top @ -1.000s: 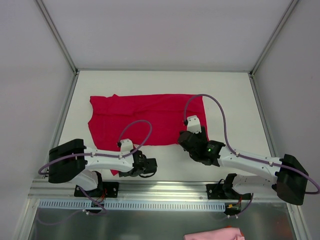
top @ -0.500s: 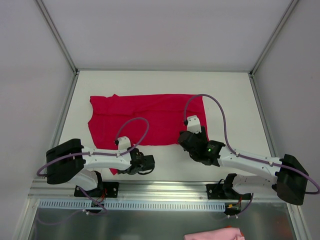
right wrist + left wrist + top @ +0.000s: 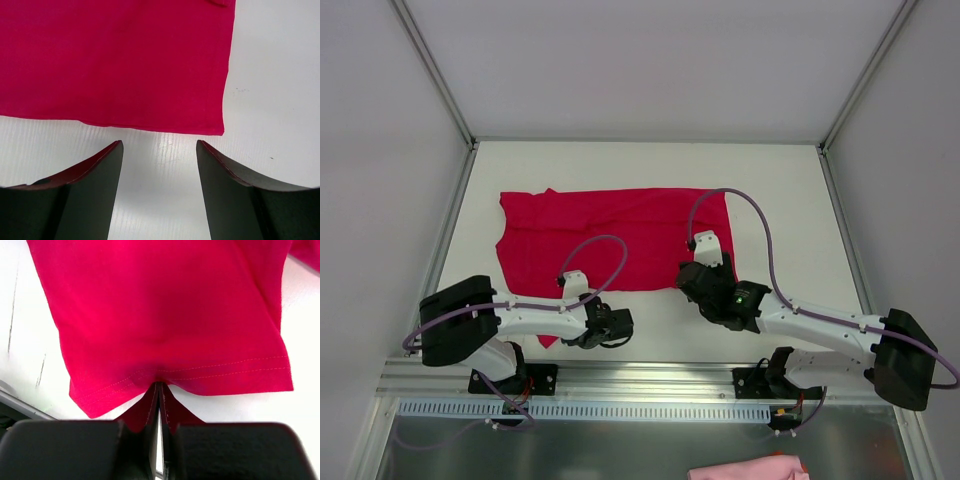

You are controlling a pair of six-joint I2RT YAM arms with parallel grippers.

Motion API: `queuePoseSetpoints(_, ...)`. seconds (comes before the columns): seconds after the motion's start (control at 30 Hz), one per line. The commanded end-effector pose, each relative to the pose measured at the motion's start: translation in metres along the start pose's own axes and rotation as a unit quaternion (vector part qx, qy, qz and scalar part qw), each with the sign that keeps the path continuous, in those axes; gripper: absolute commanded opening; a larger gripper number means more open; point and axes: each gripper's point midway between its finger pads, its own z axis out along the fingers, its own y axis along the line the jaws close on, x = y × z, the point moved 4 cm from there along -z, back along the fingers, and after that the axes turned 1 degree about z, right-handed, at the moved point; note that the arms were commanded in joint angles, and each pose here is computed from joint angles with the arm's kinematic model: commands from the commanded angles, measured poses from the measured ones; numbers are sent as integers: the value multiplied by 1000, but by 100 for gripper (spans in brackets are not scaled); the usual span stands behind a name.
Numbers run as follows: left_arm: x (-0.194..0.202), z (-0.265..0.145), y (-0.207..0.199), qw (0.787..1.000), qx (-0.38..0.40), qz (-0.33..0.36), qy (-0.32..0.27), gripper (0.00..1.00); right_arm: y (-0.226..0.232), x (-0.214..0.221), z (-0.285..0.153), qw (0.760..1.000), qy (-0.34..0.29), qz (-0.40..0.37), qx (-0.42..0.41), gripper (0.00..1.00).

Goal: Fold and stack the t-shirts
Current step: Grap the side of the flattened tshirt closest away from the robot with both arms

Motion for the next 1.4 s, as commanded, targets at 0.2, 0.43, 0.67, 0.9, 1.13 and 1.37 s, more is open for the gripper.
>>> queuePoseSetpoints(0.2,11,-9,-14,999,21,4,41,0,0,-16,-2,1000,-24,18,5,65)
queuePoseSetpoints(0.43,-14,-30,-28,999,37,25,7,34,0,-16,-1,1000,-24,16,5,65)
queuePoseSetpoints(0.67,-22,-34,-37,998,50,26,-11,37,1,-17,-1,1000,-23,13,2,65)
queuePoseSetpoints(0.9,-21,-25,-47,998,44,41,-18,38,1,-16,-2,1000,-23,13,1,65)
queuePoseSetpoints(1.13,-26,-21,-61,996,69,52,-27,39,1,-16,-2,1000,-22,10,-1,65)
queuePoseSetpoints(1.37,-35,-17,-69,995,70,55,-34,39,2,-16,0,1000,-21,6,2,65)
